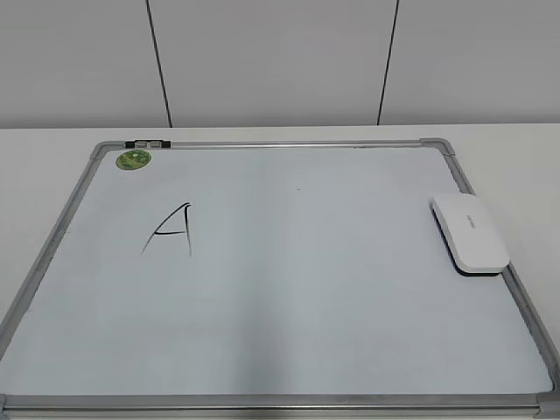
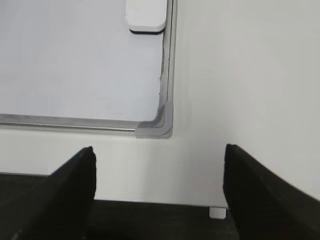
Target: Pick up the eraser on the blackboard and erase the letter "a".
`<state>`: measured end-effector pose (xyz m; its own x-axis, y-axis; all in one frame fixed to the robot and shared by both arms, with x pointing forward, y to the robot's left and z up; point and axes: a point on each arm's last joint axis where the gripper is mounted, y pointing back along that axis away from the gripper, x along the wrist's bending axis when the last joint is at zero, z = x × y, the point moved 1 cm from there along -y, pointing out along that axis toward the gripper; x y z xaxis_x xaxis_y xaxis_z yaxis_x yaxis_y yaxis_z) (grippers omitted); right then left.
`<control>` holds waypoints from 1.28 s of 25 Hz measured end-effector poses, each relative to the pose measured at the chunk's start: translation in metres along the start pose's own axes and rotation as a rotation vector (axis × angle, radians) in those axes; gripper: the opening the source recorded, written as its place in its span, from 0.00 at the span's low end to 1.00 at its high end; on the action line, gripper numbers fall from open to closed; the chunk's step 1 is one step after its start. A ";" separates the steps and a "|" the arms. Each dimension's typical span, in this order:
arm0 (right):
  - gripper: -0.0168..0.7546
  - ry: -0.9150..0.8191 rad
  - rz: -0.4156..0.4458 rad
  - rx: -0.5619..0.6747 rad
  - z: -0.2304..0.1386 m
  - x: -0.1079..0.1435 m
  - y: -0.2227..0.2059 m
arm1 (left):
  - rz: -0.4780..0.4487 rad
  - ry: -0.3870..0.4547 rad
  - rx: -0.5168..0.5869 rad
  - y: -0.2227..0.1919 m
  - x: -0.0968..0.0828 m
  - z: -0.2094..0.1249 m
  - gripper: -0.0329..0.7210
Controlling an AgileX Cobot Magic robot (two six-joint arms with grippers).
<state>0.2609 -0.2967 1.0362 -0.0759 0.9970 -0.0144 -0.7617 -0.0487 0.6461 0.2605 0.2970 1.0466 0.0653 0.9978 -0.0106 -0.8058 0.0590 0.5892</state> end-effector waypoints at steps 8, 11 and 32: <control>0.78 -0.008 -0.016 -0.144 -0.013 0.000 0.017 | 0.002 -0.004 -0.110 0.015 -0.001 -0.009 0.65; 0.78 -0.025 -0.039 -0.156 -0.014 0.000 0.018 | 0.005 -0.005 -0.116 0.016 -0.001 -0.010 0.65; 0.78 -0.034 -0.052 -0.153 -0.014 0.001 0.018 | 0.005 -0.005 -0.120 0.016 -0.001 -0.011 0.65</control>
<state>0.2379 -0.2979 1.0373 -0.0141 0.9998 -0.0171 -0.8535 -0.0032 0.5212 0.2410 0.2977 1.0475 0.0631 0.9980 -0.0038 -0.8709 0.0570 0.4882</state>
